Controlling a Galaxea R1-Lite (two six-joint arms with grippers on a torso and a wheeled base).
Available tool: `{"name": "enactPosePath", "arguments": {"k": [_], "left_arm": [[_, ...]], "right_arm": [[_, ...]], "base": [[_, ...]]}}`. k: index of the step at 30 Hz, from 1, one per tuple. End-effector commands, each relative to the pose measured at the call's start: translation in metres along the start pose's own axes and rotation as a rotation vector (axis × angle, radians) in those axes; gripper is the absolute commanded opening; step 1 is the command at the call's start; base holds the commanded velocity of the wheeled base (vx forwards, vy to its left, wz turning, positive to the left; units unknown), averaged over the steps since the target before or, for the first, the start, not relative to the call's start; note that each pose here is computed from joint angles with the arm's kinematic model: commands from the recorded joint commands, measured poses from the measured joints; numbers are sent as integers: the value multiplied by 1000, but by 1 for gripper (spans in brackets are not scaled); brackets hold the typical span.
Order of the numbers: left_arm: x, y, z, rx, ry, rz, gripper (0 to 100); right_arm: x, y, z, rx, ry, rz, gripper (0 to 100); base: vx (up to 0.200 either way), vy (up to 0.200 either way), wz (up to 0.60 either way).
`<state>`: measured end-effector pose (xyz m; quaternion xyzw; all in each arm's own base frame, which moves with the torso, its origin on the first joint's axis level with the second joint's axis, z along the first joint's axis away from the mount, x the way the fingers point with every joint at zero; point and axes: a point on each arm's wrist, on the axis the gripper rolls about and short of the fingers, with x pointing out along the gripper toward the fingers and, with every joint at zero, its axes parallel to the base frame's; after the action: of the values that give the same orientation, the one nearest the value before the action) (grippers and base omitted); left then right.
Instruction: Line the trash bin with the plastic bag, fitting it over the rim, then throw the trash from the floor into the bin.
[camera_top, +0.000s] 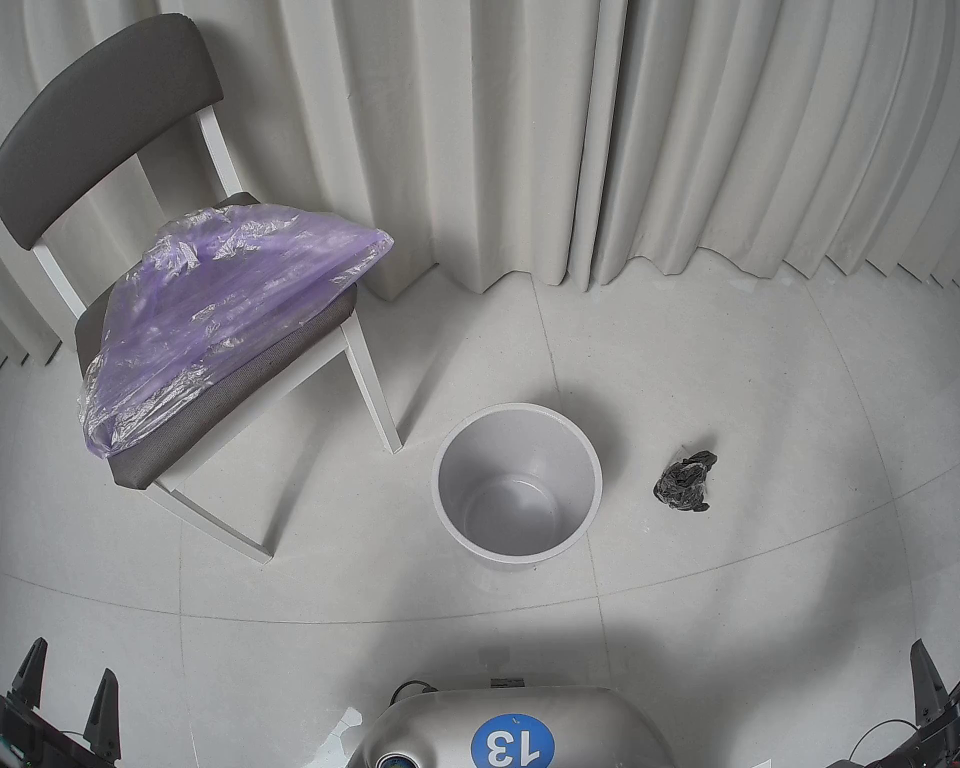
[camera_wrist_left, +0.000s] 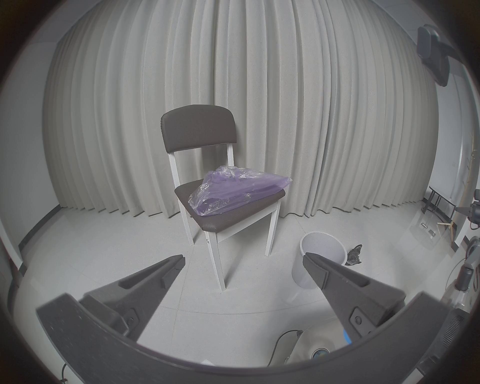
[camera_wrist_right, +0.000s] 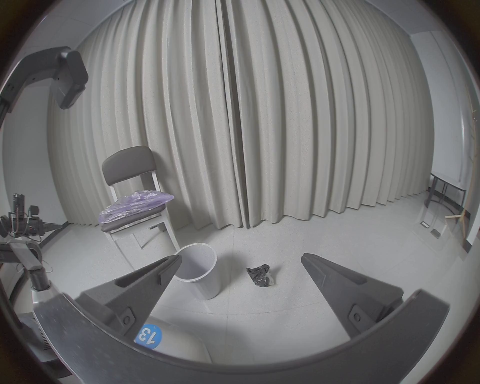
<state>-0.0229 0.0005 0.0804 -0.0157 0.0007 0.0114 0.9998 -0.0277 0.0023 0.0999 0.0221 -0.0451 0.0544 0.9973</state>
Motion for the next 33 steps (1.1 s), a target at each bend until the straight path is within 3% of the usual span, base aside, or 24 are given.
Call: {"name": "enactPosePath", "arguments": {"k": [1, 8, 15, 20, 33], "left_arm": [[0, 0, -5, -7, 1, 2, 100], [0, 0, -5, -8, -4, 12, 100], [0, 0, -5, -12, -4, 14, 100], [0, 0, -5, -8, -4, 11, 100], [0, -1, -5, 36, -1, -30, 100]], "right_arm": [[-1, 0, -3, -11, -3, -10, 100], [0, 0, 0, -36, 1, 5, 100], [12, 3, 26, -73, 61, 117, 100], [19, 3, 47, -74, 61, 120, 100], [25, 4, 63, -77, 49, 137, 100]], "base": [[0, 0, 0], [0, 0, 0], [0, 0, 0], [0, 0, 0], [0, 0, 0]]}}
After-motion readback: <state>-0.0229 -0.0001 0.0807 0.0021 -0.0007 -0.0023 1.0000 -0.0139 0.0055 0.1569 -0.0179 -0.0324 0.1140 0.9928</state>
